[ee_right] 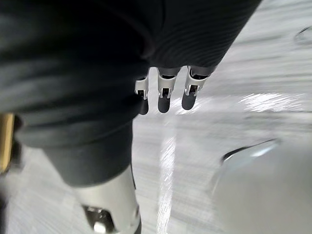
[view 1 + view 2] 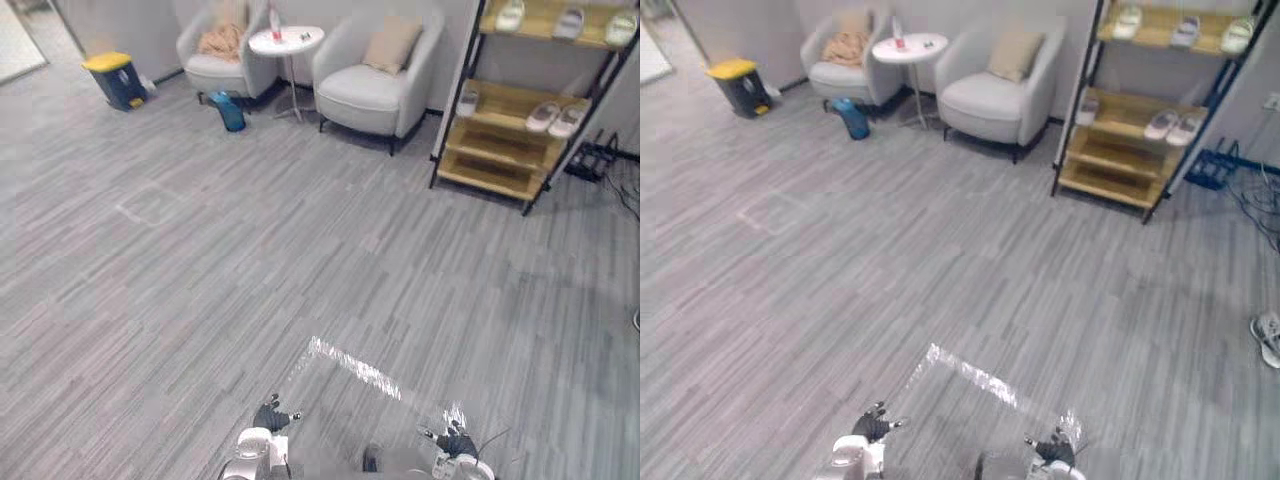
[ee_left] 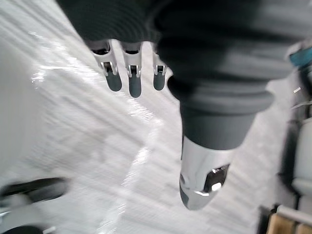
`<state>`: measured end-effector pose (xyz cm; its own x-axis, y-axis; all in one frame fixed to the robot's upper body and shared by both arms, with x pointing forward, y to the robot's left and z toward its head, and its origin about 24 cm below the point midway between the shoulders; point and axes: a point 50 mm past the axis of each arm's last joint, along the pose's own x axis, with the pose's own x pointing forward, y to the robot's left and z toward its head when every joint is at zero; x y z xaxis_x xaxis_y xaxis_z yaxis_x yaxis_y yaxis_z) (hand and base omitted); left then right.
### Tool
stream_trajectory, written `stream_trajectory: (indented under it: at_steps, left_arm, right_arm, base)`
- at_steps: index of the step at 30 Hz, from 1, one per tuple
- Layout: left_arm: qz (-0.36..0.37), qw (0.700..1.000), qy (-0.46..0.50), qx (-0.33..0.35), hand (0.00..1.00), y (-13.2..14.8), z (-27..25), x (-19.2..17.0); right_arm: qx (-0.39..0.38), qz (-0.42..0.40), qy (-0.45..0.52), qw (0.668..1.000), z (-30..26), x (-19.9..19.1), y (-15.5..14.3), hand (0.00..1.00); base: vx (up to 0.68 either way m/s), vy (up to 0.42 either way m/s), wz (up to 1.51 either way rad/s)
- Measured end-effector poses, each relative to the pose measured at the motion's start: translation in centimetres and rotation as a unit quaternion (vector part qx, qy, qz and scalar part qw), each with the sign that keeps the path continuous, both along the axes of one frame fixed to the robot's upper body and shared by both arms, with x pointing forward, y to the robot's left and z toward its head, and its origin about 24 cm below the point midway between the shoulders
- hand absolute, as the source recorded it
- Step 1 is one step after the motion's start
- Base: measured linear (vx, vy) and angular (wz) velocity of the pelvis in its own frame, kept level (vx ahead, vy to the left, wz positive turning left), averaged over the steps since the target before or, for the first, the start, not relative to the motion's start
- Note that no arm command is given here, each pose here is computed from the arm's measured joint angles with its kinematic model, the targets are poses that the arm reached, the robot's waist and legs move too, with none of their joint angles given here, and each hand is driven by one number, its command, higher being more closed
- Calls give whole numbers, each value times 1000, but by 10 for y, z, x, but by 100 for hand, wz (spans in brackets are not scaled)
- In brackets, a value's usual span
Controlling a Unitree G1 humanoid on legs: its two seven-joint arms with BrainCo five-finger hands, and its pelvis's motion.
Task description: Pick up cushions and gather them together orderly.
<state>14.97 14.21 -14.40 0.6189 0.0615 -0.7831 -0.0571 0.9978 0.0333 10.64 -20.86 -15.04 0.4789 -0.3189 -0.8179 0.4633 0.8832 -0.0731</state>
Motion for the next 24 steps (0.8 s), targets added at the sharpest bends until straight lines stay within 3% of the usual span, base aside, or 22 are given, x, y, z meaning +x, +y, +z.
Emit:
stream_trajectory:
  at_steps: [9, 13, 24]
  left_arm:
    - [3, 1000, 9, -5, 0, -1, -3, -6]
    - [3, 1000, 13, -3, 0, 0, -4, -6]
    - [-8, 1000, 24, -1, 0, -1, -6, -11]
  right_arm:
    - [-4, -7, 23, 1000, -3, -6, -3, 0]
    - [22, -18, 38, 999, -9, -16, 14, 0]
    - [4, -38, 58, 998, -9, -28, -10, 0]
  base:
    - [333, 123, -80]
    - [344, 232, -34]
    - [43, 31, -62]
